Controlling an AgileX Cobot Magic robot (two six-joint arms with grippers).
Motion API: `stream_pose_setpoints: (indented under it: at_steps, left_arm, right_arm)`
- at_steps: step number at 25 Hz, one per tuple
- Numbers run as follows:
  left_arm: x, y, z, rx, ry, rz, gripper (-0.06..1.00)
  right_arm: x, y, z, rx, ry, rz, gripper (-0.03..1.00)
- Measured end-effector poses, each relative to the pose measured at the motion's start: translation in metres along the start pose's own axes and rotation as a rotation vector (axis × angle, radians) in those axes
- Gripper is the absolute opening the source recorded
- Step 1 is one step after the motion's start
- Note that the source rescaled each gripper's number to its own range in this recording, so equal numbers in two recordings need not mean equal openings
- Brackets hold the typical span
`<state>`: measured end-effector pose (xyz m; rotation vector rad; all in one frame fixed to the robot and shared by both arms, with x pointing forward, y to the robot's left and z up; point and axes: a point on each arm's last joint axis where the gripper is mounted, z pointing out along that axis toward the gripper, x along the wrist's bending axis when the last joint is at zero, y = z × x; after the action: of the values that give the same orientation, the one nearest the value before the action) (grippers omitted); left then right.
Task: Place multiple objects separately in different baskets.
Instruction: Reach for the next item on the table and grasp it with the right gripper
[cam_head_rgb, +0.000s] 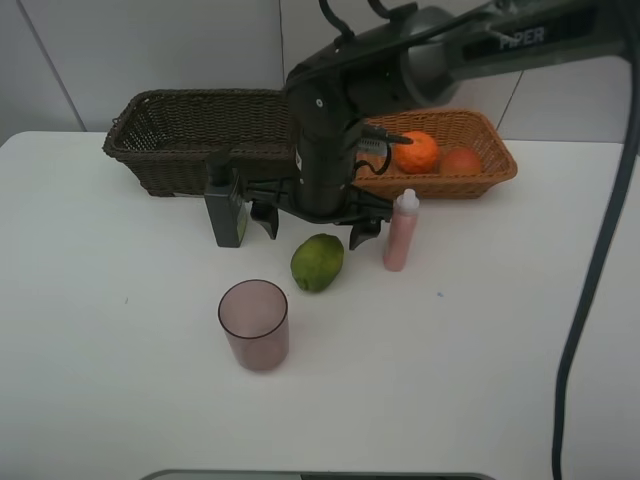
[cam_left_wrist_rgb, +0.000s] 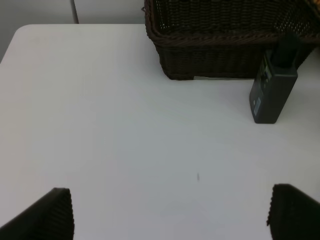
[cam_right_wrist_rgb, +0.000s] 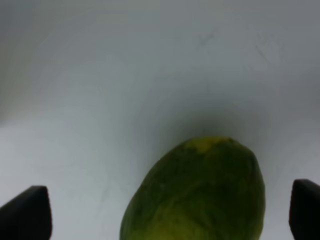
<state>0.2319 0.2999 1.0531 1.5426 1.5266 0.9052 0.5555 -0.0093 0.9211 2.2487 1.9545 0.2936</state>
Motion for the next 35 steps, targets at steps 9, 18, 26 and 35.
stream_pose_setpoints:
  at_steps: [9, 18, 26, 35]
  left_arm:
    - [0.000, 0.000, 0.000, 0.000, 0.000, 0.000, 1.00]
    - [0.000, 0.000, 0.000, 0.000, 0.000, 0.000, 1.00]
    - [0.000, 0.000, 0.000, 0.000, 0.000, 0.000, 1.00]
    - [0.000, 0.000, 0.000, 0.000, 0.000, 0.000, 1.00]
  right_arm:
    - [0.000, -0.003, 0.014, 0.007, -0.030, -0.021, 1.00]
    - [0.000, -0.006, 0.031, 0.019, -0.051, -0.033, 1.00]
    - [0.001, -0.007, 0.035, 0.026, -0.048, -0.029, 0.58]
    - [0.001, -0.007, 0.035, 0.026, -0.048, -0.028, 0.48]
